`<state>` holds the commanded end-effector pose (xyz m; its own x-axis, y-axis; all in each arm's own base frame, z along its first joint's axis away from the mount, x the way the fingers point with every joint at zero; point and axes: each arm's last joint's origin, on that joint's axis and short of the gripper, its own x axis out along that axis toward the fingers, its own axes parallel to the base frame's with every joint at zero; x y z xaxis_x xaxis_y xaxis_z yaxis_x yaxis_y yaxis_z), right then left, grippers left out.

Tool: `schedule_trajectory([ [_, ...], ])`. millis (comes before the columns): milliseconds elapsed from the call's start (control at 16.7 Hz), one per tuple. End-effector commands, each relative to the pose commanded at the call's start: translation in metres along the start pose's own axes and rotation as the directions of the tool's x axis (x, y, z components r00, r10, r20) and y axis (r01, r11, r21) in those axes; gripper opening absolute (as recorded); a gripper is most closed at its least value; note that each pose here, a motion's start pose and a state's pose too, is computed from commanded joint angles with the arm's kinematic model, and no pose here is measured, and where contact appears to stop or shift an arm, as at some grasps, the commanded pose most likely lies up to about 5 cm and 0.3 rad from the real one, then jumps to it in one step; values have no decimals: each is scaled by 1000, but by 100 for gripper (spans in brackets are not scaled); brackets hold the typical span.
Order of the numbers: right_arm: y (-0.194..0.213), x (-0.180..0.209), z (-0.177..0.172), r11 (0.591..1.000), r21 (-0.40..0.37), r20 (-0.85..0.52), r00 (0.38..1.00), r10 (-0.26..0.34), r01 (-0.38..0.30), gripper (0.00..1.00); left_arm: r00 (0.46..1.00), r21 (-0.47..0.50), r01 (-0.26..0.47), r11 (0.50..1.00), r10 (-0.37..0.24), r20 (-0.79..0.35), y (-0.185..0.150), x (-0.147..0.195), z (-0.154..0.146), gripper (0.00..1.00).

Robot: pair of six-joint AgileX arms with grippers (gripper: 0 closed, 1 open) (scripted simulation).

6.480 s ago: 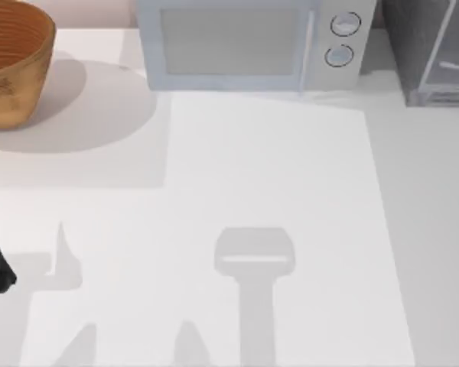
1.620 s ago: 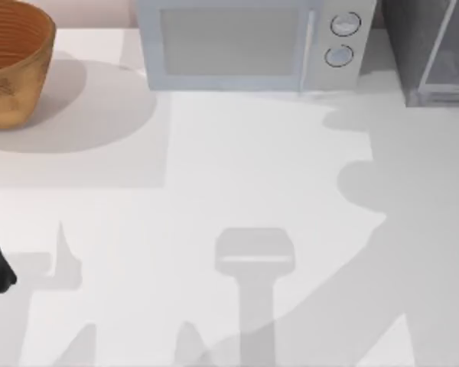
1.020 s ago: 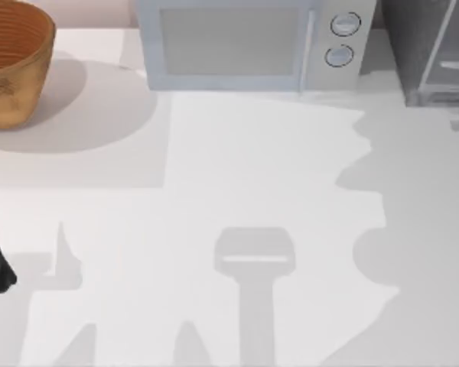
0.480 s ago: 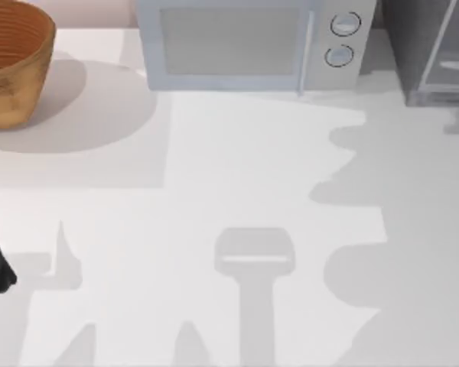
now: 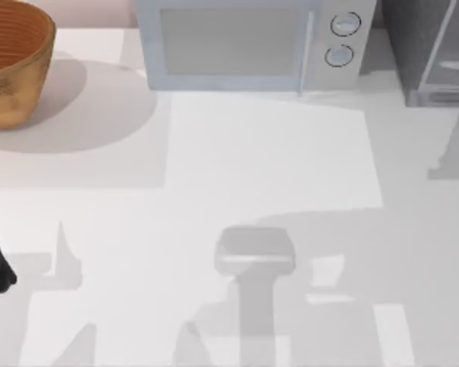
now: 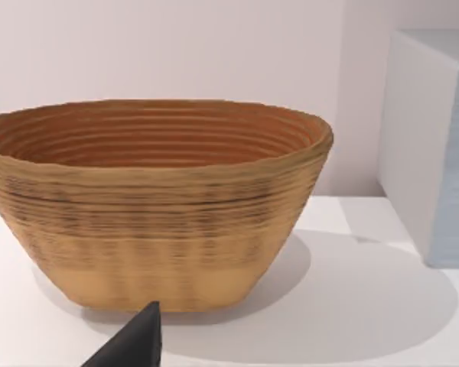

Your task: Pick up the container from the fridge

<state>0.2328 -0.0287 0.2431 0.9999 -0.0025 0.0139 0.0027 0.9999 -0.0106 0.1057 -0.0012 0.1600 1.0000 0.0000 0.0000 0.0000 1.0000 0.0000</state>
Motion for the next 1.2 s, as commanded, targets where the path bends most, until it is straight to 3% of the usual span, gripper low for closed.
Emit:
schedule_trajectory([
  [240, 16, -74, -9, 1000, 4, 30, 1000, -2, 2, 0, 1000, 0, 0, 1000, 0, 0, 0, 0, 0, 100],
  [480, 24, -114, -45, 1000, 9, 23, 1000, -1, 1, 0, 1000, 0, 0, 1000, 0, 0, 0, 0, 0, 100],
  [780, 28, -128, -78, 1000, 11, -10, 1000, 2, -2, 0, 1000, 0, 0, 1000, 0, 0, 0, 0, 0, 100],
  [1200, 28, -128, -81, 1000, 12, -15, 1000, 1, -1, 0, 1000, 0, 0, 1000, 0, 0, 0, 0, 0, 100],
])
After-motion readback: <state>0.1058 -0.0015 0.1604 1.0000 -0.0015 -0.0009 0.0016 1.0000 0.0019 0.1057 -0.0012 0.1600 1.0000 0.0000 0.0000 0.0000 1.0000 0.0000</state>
